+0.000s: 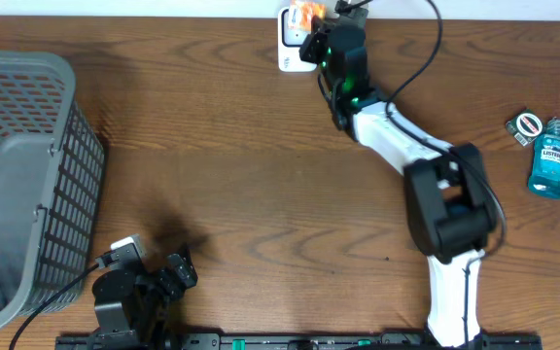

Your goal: Scan the item barcode

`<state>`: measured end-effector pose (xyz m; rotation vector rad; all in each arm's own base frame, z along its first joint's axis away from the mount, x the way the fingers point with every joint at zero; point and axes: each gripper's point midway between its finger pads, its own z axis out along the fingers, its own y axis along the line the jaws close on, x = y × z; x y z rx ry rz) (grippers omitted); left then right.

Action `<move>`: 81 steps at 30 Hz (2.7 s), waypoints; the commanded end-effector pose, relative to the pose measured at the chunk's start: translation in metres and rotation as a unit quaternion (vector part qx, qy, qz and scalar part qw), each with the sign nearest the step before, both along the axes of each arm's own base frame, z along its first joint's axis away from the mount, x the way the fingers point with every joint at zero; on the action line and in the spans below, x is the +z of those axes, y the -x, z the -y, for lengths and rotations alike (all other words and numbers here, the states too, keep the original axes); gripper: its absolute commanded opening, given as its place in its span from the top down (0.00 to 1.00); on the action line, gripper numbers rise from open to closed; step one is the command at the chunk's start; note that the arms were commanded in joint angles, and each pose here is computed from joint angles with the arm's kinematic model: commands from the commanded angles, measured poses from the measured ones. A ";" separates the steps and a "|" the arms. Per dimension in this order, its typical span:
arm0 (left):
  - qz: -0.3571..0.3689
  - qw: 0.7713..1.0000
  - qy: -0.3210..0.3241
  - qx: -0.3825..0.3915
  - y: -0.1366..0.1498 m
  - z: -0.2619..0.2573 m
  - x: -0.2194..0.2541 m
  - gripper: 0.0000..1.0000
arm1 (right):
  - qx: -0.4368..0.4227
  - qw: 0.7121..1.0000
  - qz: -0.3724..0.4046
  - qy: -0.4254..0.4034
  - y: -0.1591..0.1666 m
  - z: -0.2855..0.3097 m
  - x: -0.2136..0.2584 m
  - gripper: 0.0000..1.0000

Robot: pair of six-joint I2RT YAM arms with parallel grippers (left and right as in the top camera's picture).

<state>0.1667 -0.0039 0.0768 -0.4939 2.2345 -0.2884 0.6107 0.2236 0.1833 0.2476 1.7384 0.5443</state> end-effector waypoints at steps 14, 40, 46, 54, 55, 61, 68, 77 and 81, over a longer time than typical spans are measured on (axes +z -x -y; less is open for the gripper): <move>-0.022 1.000 -0.002 0.001 0.006 0.000 -0.011 0.02 | -0.025 0.988 0.140 0.053 -0.032 0.007 -0.039 0.99; -0.022 1.000 -0.002 0.001 0.006 0.000 -0.011 0.02 | -0.354 0.767 -0.373 0.384 0.162 0.318 0.023 0.99; -0.022 1.000 -0.002 0.001 0.006 0.000 -0.011 0.02 | -0.384 0.733 -0.516 0.222 0.227 0.396 -0.074 0.99; -0.022 1.000 -0.002 0.001 0.006 0.000 -0.011 0.02 | -0.352 0.774 -0.515 0.109 0.234 0.415 -0.135 0.34; -0.022 1.000 -0.002 0.001 0.006 0.000 -0.011 0.02 | -0.340 0.780 -0.512 0.116 0.229 0.414 -0.131 0.07; -0.022 1.000 -0.002 0.001 0.006 0.000 -0.011 0.02 | -0.273 0.852 -0.439 0.085 0.194 0.385 -0.046 0.01; -0.022 1.000 -0.002 0.001 0.006 0.000 -0.011 0.02 | -0.180 0.950 -0.252 0.034 0.217 0.323 0.118 0.01; -0.022 1.000 -0.002 0.001 0.006 0.000 -0.011 0.02 | -0.193 0.974 -0.112 0.048 0.312 0.295 0.225 0.01; -0.022 1.000 -0.002 0.001 0.006 0.000 -0.011 0.02 | -0.196 0.977 -0.072 0.052 0.336 0.288 0.248 0.01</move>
